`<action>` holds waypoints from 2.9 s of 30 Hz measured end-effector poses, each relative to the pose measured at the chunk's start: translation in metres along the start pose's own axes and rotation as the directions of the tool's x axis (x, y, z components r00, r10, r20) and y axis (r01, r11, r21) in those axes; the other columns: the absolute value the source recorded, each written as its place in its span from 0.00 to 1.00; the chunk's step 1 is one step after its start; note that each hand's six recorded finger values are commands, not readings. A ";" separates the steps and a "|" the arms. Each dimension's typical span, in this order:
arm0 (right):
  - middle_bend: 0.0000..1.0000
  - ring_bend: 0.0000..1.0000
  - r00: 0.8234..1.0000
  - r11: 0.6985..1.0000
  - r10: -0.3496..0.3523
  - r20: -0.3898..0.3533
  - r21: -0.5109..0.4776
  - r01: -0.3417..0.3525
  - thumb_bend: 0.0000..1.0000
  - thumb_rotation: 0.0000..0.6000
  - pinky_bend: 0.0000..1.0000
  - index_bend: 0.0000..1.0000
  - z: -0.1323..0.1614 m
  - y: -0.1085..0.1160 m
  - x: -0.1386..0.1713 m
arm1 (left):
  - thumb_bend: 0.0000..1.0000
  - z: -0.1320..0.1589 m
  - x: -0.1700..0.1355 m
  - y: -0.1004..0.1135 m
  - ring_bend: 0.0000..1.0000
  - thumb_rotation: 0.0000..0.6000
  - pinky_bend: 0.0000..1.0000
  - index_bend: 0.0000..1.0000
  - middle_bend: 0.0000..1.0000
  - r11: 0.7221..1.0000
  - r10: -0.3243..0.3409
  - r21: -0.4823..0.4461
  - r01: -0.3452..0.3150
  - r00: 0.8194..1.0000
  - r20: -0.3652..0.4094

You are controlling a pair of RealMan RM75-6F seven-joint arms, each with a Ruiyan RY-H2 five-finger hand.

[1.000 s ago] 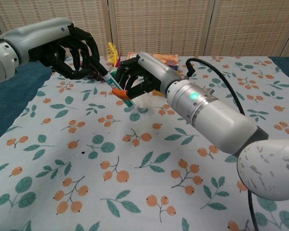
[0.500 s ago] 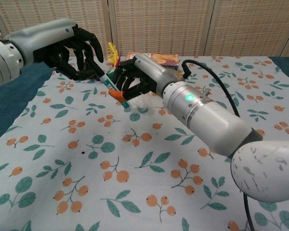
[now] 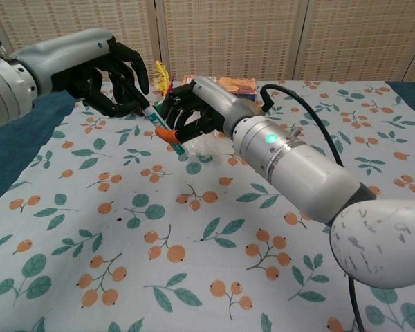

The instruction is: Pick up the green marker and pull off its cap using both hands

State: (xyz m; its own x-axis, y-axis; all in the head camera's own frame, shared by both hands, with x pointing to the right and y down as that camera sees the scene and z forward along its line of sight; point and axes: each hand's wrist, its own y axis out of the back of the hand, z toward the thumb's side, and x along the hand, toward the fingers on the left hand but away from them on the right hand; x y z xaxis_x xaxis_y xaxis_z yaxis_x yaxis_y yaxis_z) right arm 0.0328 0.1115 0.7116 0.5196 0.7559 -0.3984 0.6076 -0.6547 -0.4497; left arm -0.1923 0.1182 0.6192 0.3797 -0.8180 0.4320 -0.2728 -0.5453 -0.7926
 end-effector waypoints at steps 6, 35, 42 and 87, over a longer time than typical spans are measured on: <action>0.68 0.44 1.000 1.000 0.003 -0.003 -0.007 -0.003 0.44 1.00 0.15 0.83 0.001 -0.001 0.000 | 0.37 0.000 0.001 -0.001 0.48 1.00 0.74 0.46 0.58 1.000 0.000 0.005 0.000 1.000 0.000; 0.69 0.44 1.000 1.000 0.014 -0.007 -0.009 -0.014 0.44 1.00 0.15 0.84 0.002 -0.002 0.002 | 0.52 -0.001 0.001 -0.001 0.50 1.00 0.73 0.60 0.72 0.999 0.003 0.035 -0.002 1.000 -0.009; 0.69 0.44 1.000 1.000 0.015 -0.012 -0.009 -0.015 0.44 1.00 0.15 0.84 0.002 -0.003 0.003 | 0.65 -0.001 0.001 0.002 0.53 1.00 0.73 0.68 0.80 0.999 0.020 0.032 -0.020 1.000 -0.011; 0.69 0.44 0.975 0.725 0.125 0.182 0.654 -0.215 0.44 1.00 0.15 0.84 -0.041 0.063 0.058 | 0.62 -0.069 -0.023 -0.070 0.53 1.00 0.72 0.60 0.67 0.978 -0.196 0.045 0.202 0.975 -0.105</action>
State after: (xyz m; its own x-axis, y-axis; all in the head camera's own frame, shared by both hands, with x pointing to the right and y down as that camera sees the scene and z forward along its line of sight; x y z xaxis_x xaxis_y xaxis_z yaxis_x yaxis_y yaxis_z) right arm 0.1256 0.1144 0.6930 0.4735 0.6541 -0.5899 -0.0638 -0.6424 -0.7637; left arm -0.2431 0.1621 0.6947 0.3308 -0.7097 0.6220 -0.1504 -0.6904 -0.7077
